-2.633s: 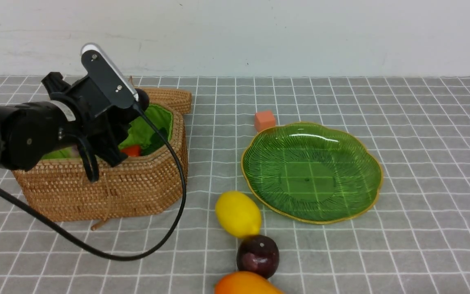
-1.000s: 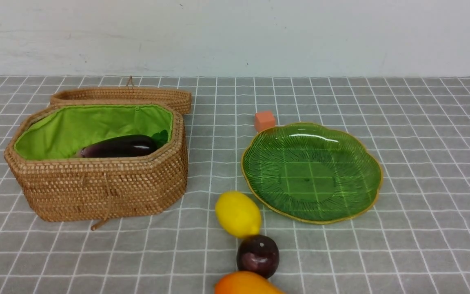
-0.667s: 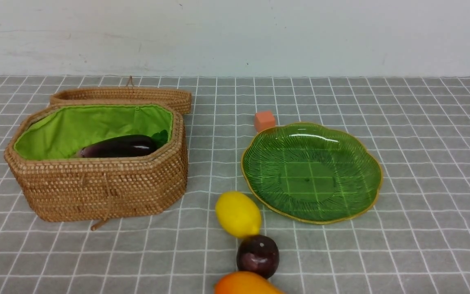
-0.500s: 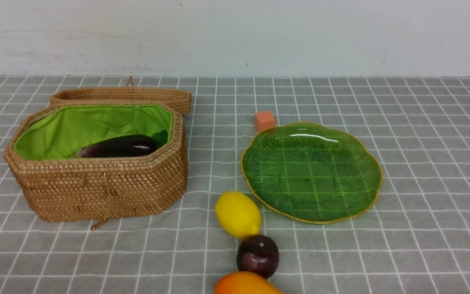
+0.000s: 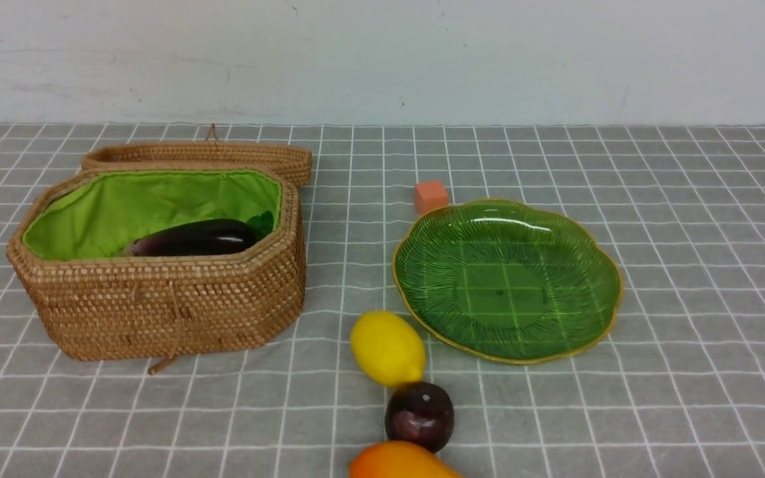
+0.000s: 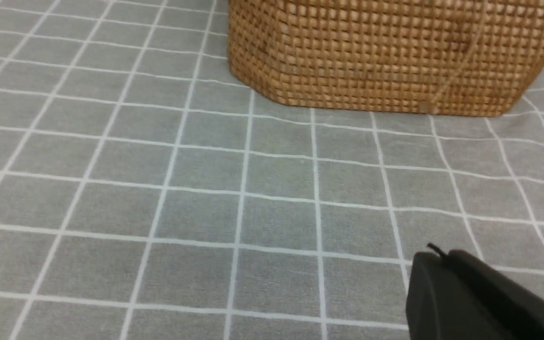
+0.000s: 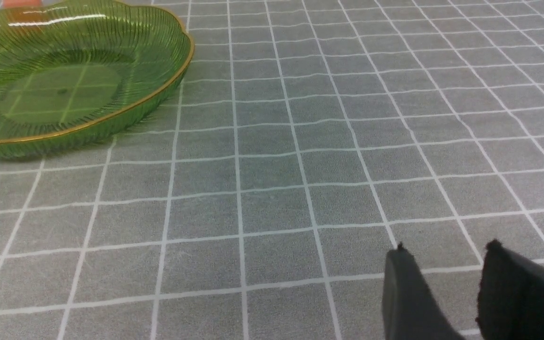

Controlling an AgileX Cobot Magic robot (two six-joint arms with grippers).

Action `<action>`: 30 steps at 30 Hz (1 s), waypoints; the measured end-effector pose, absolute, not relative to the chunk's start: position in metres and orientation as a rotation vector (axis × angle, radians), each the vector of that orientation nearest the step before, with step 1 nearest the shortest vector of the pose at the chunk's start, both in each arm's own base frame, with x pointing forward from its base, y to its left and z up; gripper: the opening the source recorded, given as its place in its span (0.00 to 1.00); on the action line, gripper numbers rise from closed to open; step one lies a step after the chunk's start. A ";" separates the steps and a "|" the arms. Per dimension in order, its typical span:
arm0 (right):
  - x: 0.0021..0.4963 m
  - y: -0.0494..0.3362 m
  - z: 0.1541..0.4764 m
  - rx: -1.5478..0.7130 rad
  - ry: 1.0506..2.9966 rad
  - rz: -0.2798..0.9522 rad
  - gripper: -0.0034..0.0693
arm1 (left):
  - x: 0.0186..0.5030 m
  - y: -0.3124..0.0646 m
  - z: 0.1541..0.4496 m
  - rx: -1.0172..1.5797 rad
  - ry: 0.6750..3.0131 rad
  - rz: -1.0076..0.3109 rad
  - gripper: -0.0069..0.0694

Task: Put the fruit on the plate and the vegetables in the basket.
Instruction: Use the right arm to grab a lemon and put it into the right plate

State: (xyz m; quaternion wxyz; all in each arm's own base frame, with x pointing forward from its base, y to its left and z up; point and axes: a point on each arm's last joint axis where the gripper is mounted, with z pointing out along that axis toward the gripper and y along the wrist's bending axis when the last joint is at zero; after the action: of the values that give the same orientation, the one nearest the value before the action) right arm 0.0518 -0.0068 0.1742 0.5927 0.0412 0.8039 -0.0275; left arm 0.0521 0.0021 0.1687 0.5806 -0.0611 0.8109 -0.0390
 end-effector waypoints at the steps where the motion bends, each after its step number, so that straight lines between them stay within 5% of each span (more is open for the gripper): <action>1: 0.052 -0.007 0.174 0.096 1.869 -0.064 0.38 | 0.052 0.003 0.169 -0.151 1.895 -0.083 0.08; 17: 0.053 -0.007 0.175 0.090 1.849 -0.065 0.38 | 0.052 0.004 0.169 -0.163 1.893 -0.068 0.10; 30: 0.050 -0.008 0.232 0.315 1.189 0.262 0.38 | 0.052 0.004 0.169 -0.163 1.893 -0.068 0.11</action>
State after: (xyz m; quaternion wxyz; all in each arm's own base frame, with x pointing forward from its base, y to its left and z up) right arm 0.0504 -0.0075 0.2320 0.8086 0.1472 0.5563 0.1227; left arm 0.0520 0.0035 0.1686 0.5810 -0.0699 0.8104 -0.0292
